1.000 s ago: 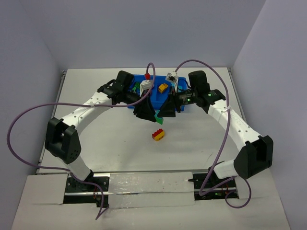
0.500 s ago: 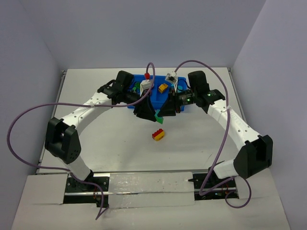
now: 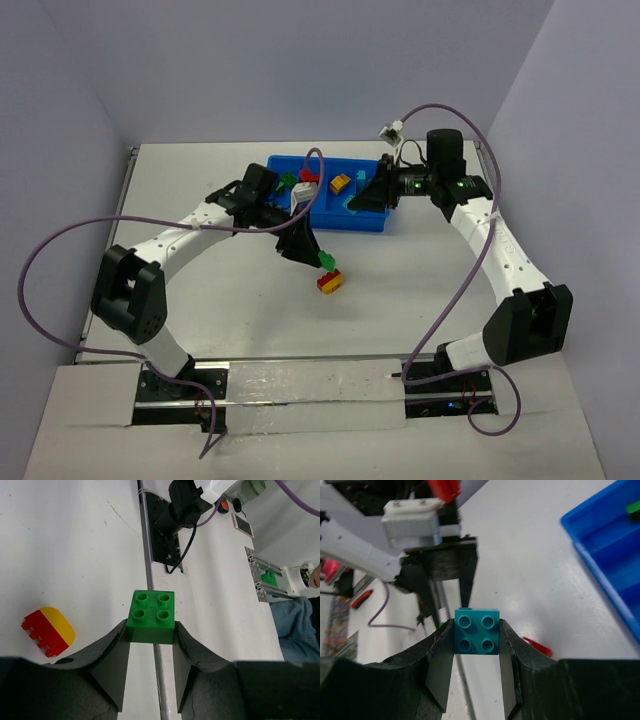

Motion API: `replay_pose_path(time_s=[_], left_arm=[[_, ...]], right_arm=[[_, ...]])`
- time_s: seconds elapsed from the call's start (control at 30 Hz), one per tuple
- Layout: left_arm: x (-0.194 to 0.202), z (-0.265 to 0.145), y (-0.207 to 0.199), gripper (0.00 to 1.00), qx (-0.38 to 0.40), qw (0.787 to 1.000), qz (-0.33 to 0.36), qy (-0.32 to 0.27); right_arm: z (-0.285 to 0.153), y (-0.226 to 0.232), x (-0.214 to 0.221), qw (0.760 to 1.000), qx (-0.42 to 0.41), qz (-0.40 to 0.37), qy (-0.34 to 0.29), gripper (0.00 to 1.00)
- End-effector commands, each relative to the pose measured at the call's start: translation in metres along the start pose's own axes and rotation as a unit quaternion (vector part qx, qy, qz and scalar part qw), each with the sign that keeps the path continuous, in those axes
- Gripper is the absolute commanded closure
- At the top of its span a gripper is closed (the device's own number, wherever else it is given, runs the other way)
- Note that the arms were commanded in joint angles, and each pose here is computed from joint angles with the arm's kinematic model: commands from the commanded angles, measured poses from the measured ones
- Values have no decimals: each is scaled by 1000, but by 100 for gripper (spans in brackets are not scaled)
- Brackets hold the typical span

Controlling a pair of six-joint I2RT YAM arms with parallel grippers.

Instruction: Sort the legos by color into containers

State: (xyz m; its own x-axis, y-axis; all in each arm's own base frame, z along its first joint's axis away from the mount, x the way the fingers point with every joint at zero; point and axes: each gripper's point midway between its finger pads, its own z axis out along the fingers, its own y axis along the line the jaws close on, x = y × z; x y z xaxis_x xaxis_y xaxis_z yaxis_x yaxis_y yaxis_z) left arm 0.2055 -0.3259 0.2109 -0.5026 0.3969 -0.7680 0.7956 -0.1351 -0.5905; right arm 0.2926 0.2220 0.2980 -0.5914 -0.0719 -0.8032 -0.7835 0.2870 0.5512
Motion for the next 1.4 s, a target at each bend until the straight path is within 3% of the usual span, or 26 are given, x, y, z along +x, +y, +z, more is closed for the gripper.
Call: replay_pose_path(time_s=[0.0, 0.07, 0.23, 0.4, 0.57, 0.77, 0.87, 1.03, 1.1, 1.37], left_arm=[[-9, -10, -8, 100, -18, 999, 43, -9], [-15, -23, 1, 100, -47, 998, 43, -29], [-45, -69, 32, 100, -172, 980, 19, -96], [-67, -110, 57, 100, -274, 950, 1, -149], [-73, -130, 69, 100, -317, 935, -6, -159], [-73, -156, 85, 100, -369, 912, -22, -178], [-75, -170, 93, 100, -390, 901, -26, -190], [-81, -190, 109, 100, -433, 881, -25, -190], [-85, -200, 121, 100, -458, 868, -25, -187], [-84, -226, 170, 100, -532, 831, -41, -156]], right_arm=[[-8, -36, -26, 995, 87, -47, -25, 100], [-15, -74, -30, 981, 181, -56, -29, 100], [-29, -132, -47, 944, 318, -67, -57, 100], [-29, -176, -51, 918, 388, -62, -45, 100], [-15, -213, -37, 910, 411, -44, -11, 100], [-6, -247, -17, 900, 434, -27, 15, 90], [-2, -258, -9, 897, 441, -20, 24, 84], [4, -271, 4, 893, 448, -18, 45, 61], [7, -274, 6, 893, 448, -18, 48, 59], [12, -274, 6, 891, 450, -12, 48, 31]])
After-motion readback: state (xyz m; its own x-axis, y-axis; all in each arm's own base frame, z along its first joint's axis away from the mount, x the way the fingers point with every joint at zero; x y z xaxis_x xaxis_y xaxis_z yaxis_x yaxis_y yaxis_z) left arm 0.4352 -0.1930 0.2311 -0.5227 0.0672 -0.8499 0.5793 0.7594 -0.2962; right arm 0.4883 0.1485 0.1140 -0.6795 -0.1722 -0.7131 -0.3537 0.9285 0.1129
